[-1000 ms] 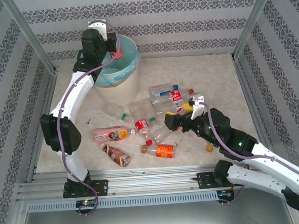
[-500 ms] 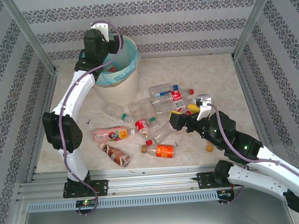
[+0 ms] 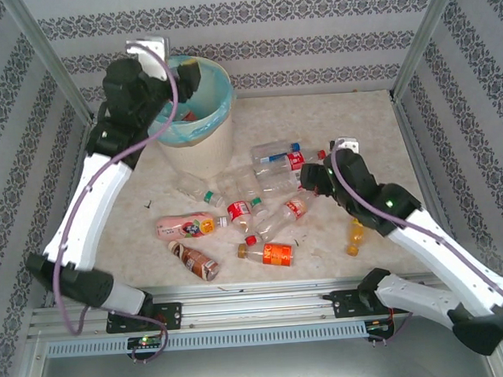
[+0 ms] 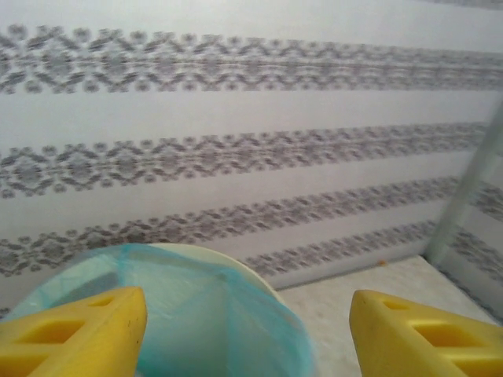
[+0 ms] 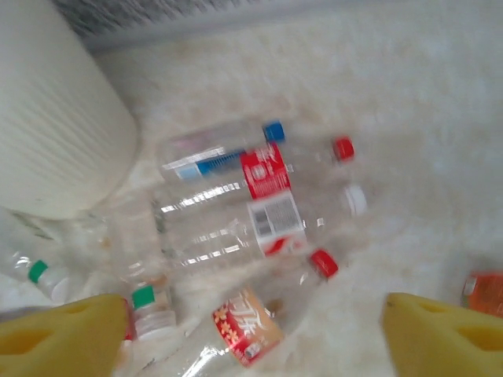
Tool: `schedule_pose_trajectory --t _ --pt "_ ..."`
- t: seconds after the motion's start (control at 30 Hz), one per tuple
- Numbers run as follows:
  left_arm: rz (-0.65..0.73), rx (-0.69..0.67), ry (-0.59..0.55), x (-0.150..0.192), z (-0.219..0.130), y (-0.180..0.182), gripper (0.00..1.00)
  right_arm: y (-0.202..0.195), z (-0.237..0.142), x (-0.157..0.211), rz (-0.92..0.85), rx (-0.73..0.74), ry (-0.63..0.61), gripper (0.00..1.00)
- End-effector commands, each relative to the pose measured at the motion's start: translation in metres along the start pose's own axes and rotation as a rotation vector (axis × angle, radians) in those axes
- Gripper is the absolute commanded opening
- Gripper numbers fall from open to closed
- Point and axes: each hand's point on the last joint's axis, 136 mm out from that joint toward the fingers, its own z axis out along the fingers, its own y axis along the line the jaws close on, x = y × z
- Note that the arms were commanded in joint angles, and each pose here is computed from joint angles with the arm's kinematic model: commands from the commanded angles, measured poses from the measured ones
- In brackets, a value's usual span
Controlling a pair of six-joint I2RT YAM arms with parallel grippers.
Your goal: Put the plastic bottles in the bin
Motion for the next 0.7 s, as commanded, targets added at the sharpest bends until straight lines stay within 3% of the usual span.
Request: schedule_pose_trajectory --t 0.0,0.13,0.3,0.4,0.67 --pt "0.089 0.090 0.076 0.033 -0.025 -0.038 0.67 0.004 0.023 0.022 0.057 -0.056 0.144 0.78" --pt "0.149 0.263 0.140 0.075 -0.062 -0.086 0.67 0.000 0.054 0.027 0.039 -0.021 0.177 0.77" --pt "0.200 0.402 0.241 0.135 -0.100 -0.113 0.67 -0.015 0.093 0.029 0.158 -0.003 0.201 0.72" --pt "0.196 0.420 0.298 0.170 -0.116 -0.112 0.67 -0.030 0.117 0.026 0.234 0.005 0.167 0.59" --pt "0.165 0.357 0.336 0.211 -0.139 -0.089 0.69 -0.051 0.161 0.030 0.396 0.019 0.228 0.60"
